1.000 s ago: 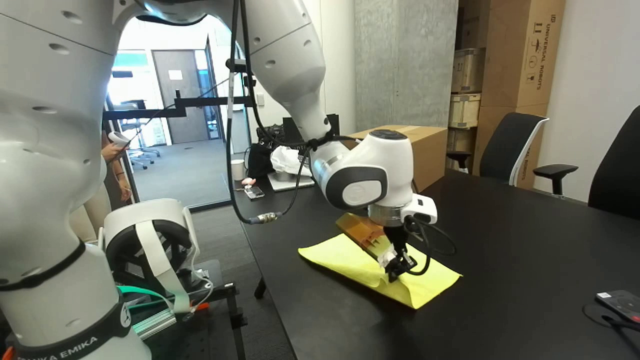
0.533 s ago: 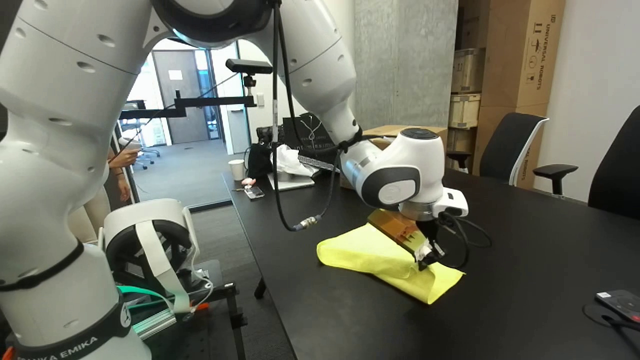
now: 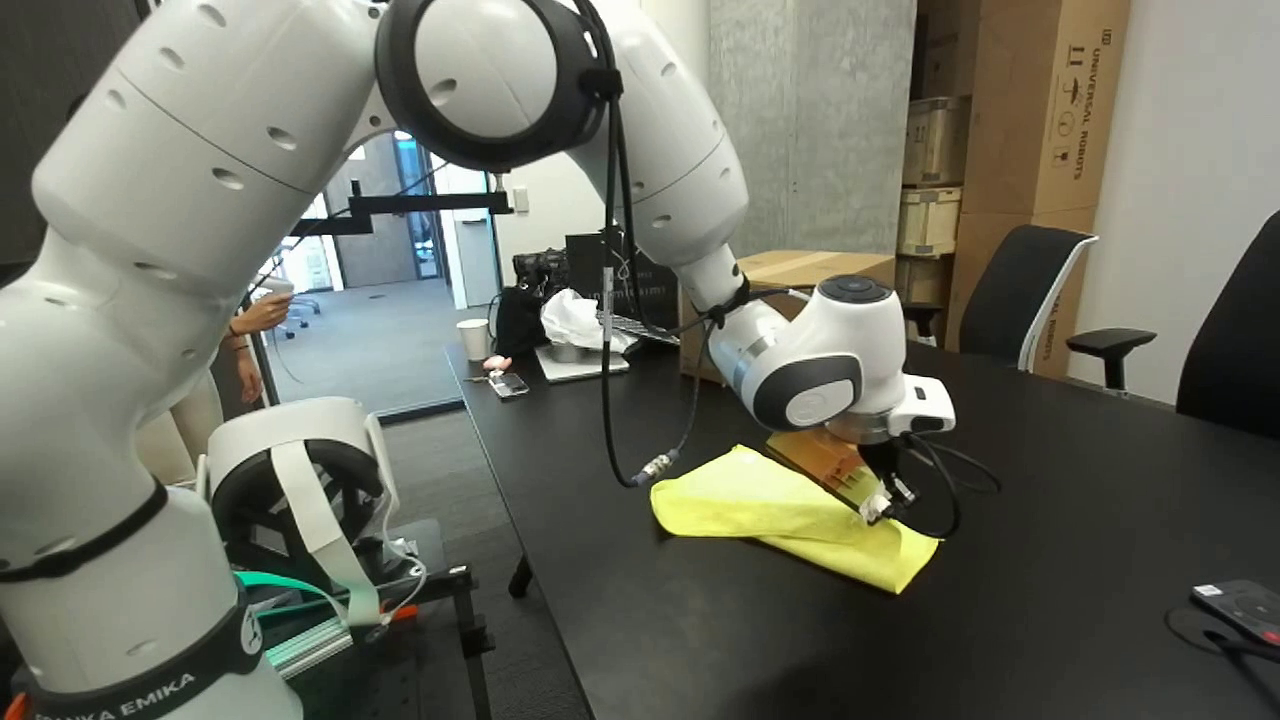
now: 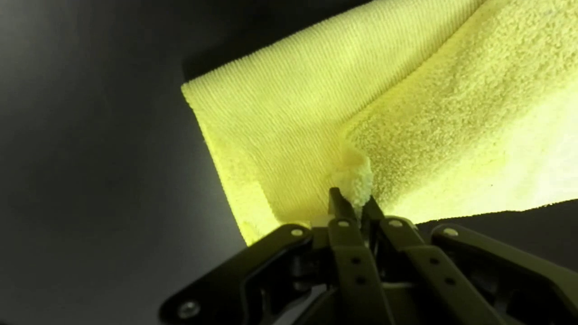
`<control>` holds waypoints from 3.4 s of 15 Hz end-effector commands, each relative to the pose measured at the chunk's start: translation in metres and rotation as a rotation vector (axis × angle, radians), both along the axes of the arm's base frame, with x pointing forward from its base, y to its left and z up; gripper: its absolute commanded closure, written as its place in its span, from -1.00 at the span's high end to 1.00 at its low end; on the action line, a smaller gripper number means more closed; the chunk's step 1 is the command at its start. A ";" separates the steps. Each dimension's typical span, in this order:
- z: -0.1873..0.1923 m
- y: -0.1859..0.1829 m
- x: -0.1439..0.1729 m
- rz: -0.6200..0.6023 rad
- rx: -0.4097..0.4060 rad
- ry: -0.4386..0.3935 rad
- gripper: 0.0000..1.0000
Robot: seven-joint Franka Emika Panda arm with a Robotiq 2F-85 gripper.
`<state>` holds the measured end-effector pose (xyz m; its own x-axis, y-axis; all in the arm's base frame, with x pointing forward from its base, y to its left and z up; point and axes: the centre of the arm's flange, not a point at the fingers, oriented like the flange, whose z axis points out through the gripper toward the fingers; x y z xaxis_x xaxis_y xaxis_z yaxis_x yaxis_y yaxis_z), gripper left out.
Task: Fold the yellow towel in half
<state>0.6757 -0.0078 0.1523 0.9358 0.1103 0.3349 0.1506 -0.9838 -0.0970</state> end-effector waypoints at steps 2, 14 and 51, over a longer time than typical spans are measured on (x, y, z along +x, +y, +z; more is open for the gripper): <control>-0.006 0.017 0.029 0.023 -0.001 -0.094 -0.82; 0.038 0.042 0.027 0.032 0.012 -0.179 0.82; -0.024 0.193 -0.212 0.664 -0.384 0.057 1.00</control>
